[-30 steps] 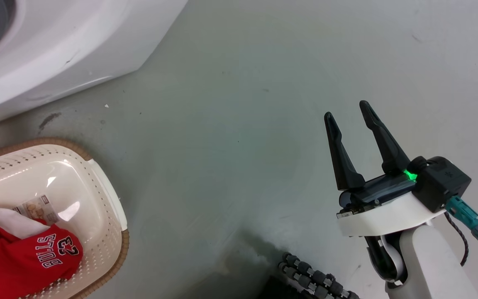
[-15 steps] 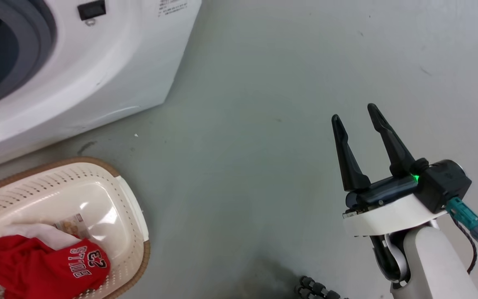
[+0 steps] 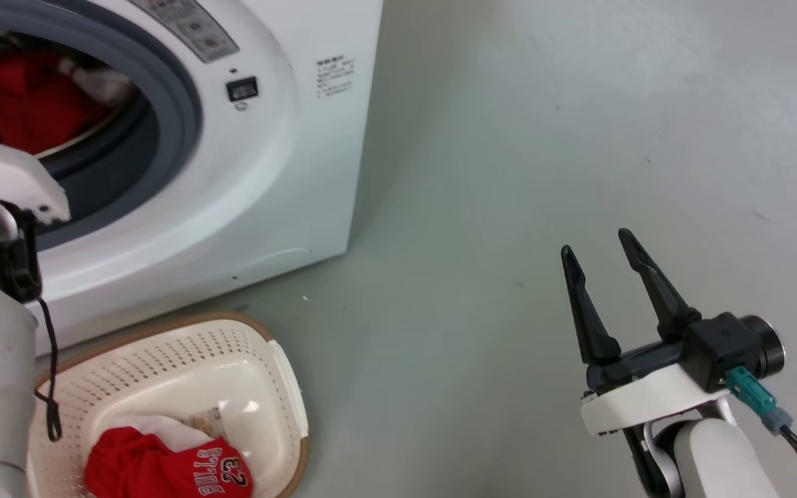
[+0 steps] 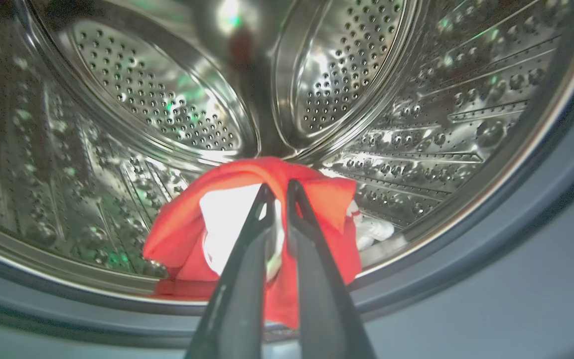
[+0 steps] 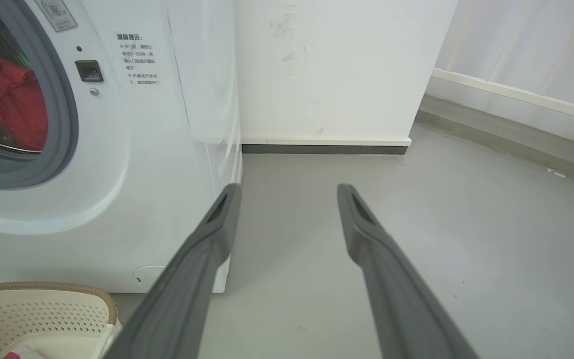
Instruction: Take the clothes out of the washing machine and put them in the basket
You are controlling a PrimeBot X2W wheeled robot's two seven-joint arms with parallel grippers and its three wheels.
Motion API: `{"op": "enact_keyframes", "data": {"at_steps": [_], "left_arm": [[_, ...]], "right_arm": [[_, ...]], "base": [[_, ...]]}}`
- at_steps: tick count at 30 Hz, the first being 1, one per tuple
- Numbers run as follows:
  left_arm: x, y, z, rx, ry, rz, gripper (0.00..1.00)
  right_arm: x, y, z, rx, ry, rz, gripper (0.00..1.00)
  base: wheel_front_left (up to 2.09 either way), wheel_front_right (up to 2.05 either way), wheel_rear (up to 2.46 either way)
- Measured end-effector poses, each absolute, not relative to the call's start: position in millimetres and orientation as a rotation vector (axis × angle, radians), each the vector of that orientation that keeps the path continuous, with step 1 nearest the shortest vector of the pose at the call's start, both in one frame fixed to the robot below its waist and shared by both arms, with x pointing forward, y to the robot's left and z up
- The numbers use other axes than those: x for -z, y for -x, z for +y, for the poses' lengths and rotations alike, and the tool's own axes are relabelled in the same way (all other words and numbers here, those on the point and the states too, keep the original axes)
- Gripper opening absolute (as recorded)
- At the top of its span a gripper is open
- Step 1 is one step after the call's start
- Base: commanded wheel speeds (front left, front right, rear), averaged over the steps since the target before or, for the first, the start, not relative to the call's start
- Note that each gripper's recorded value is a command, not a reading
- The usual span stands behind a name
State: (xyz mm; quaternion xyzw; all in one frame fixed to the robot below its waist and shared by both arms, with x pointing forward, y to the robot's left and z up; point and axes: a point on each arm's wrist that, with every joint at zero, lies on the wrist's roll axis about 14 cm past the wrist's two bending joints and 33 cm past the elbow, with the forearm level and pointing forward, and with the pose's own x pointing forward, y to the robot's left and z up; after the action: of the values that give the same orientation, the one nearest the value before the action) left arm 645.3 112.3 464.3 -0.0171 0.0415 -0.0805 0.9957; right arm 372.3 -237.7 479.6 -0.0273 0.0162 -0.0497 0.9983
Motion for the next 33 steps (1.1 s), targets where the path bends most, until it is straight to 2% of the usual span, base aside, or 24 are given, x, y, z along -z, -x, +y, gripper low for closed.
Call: {"op": "enact_keyframes", "data": {"at_steps": [21, 33], "left_arm": [[-622.2, -514.5, 136.7, 0.193, 0.019, -0.317, 0.00], [-658.9, -433.1, 139.5, 0.194, 0.033, -0.395, 0.00]], "right_arm": [[-527.4, -349.5, -205.8, 0.013, 0.038, -0.111, 1.00], [-537.1, -342.4, -190.9, -0.031, 0.047, -0.128, 1.00]], "base": [[0.00, 0.00, 0.00], [0.00, 0.00, 0.00]]}}
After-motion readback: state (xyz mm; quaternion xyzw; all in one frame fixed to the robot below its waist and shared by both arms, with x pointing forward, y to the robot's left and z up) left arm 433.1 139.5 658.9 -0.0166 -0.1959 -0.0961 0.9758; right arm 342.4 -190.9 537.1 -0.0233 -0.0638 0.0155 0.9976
